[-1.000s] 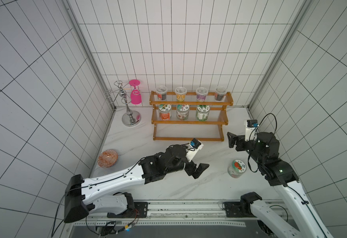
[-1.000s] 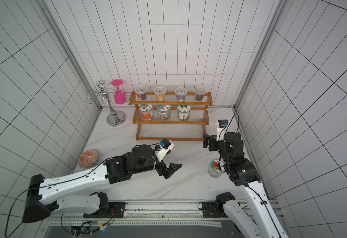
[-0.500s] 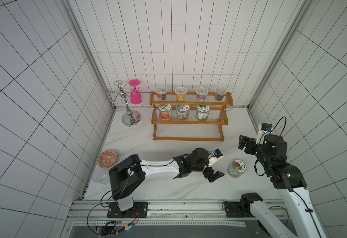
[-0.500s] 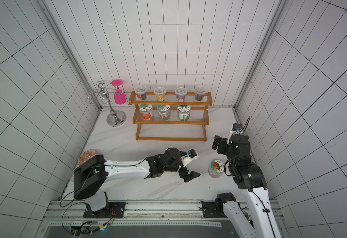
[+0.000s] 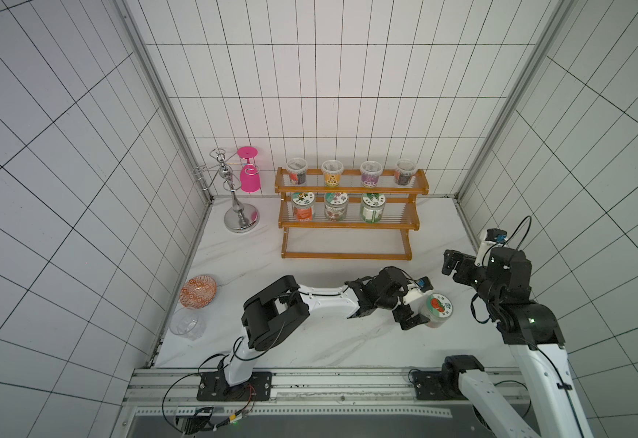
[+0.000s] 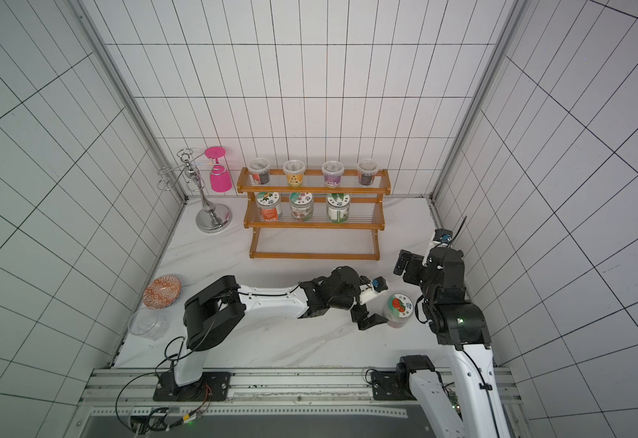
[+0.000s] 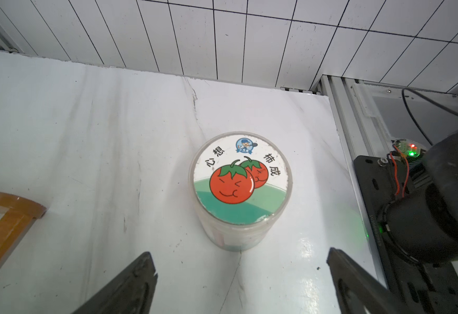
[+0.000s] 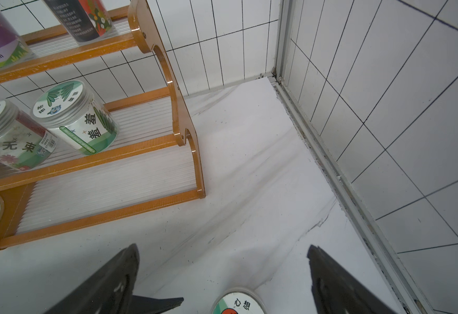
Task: Place the seed container on the shelf
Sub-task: Pick up the seed jar at the center of the board.
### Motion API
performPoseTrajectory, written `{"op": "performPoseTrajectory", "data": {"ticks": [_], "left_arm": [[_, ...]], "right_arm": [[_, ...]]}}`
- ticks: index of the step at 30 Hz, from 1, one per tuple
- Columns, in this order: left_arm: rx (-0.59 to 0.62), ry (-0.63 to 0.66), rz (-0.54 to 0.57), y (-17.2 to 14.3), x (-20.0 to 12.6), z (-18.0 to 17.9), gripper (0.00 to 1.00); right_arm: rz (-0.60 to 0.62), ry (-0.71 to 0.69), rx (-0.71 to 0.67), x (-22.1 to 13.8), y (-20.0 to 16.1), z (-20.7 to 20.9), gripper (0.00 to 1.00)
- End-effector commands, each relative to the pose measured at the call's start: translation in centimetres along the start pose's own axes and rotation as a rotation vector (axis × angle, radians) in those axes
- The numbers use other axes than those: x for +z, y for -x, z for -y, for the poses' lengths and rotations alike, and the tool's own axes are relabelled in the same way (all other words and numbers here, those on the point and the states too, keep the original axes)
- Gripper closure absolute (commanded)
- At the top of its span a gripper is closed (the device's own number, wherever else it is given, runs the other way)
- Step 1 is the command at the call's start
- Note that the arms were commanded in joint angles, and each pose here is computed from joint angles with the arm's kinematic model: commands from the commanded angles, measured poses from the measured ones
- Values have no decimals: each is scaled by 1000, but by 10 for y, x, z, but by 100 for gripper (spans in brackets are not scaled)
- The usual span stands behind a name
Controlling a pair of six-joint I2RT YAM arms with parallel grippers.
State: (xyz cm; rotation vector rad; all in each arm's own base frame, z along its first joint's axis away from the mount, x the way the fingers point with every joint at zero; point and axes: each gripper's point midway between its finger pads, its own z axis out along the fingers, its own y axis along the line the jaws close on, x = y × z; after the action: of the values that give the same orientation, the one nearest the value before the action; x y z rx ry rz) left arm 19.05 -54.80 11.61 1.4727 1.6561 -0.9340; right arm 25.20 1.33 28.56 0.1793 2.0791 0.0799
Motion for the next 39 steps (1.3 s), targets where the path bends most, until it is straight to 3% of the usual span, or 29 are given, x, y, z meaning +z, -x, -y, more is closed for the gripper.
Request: {"op": "performPoseTrajectory", "data": {"ticks": [1,11,19,37,39], "left_arm": [[43,-41,-62,-10,13,3,1],[56,-102,-104,1,37,3,1],[47,-101,-179,-11,54,1,1],[22,-120,-109,4,71,0,1],[20,-130,-99,7,69,1,5]], "right_arm": [[40,24,21,-12,18,-3,1],[57,65,23,-15,25,-10,1],[63,87,25,-20,28,-14,1],[72,117,7,-20,46,-23,1],[73,125,7,-20,48,-24,1]]}}
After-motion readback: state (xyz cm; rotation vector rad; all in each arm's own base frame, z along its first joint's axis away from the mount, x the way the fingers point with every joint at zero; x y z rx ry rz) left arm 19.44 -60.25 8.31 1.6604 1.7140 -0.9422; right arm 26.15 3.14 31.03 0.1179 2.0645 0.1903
